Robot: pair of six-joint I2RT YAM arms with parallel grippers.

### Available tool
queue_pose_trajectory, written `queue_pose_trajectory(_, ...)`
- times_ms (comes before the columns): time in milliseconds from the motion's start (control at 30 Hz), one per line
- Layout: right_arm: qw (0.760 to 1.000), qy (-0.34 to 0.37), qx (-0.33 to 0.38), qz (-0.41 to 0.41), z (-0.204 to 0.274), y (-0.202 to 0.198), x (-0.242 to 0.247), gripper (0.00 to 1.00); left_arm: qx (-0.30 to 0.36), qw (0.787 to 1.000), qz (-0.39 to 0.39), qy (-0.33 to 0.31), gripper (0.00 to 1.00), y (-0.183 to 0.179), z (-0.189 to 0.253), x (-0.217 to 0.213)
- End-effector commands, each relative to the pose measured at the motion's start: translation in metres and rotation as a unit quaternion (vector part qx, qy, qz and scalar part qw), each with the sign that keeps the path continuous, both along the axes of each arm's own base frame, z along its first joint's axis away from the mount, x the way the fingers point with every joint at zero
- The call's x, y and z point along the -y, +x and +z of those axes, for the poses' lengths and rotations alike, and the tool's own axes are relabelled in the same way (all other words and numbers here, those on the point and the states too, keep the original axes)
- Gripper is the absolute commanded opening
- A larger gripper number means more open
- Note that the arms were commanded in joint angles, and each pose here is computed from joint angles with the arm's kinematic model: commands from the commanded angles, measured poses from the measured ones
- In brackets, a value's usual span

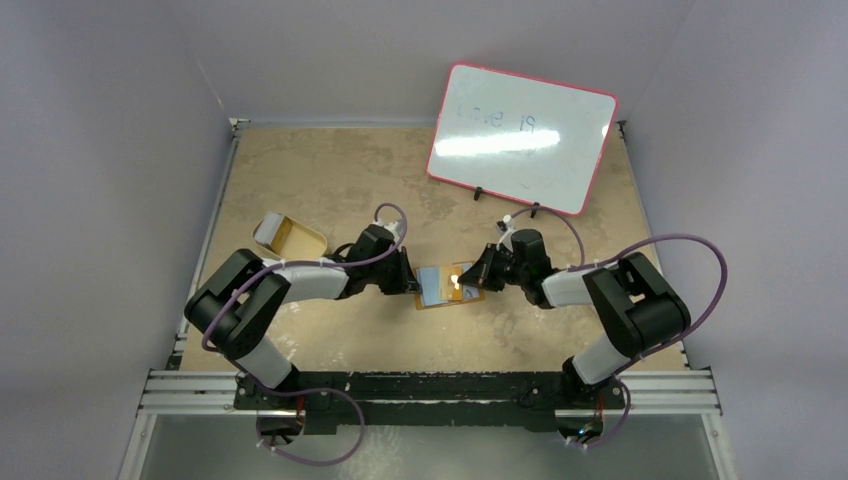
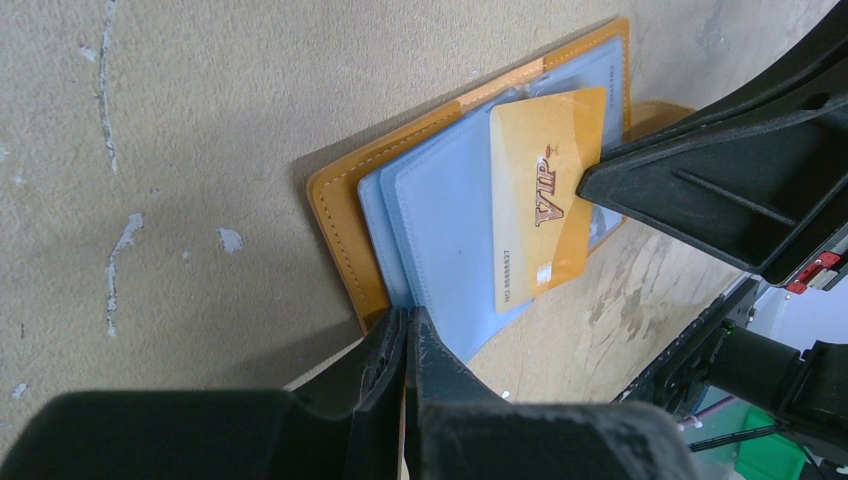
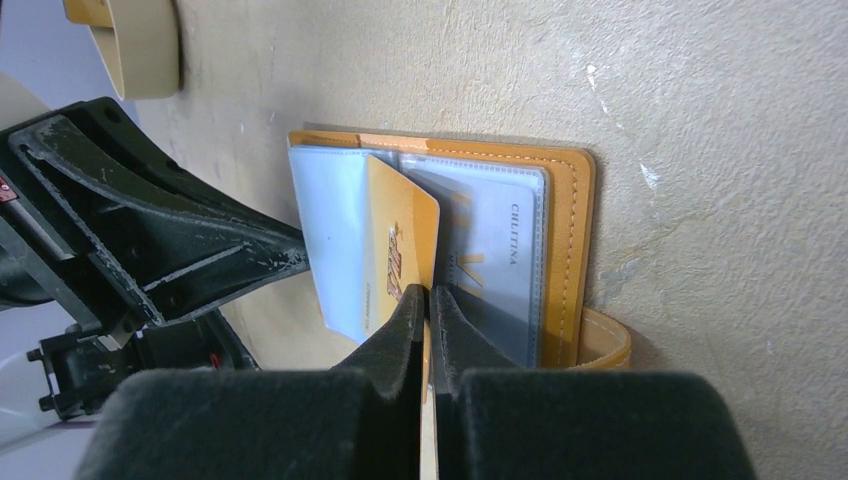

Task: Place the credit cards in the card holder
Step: Insert the credit card into the card holder.

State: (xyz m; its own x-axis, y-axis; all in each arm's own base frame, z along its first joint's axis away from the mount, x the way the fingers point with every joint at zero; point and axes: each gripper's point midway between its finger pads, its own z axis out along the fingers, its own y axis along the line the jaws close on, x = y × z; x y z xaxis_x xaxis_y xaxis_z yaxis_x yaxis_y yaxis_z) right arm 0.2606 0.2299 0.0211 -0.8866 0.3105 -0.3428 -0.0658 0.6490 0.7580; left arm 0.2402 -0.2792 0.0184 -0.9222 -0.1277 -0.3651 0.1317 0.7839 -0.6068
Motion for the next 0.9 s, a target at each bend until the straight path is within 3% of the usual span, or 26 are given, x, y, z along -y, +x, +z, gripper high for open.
queue_pose_trajectory(0,0.998,-0.035,-0.019,0.042,-0.011,-0.013,0.002,0.0,-0.006,0.999,-0.001,0.048,0.0,0.0,-0.018,-0.009)
queue_pose_trajectory(467,0.994,-0.085,-0.01,0.061,-0.015,-0.002,0.011,0.0,0.0,0.997,0.009,0.079,0.0,0.009,-0.028,-0.014)
queue_pose_trajectory(867,0.999,-0.002,-0.015,0.039,0.0,0.009,-0.016,0.01,0.011,0.997,-0.004,0.077,0.0,0.022,-0.018,-0.004)
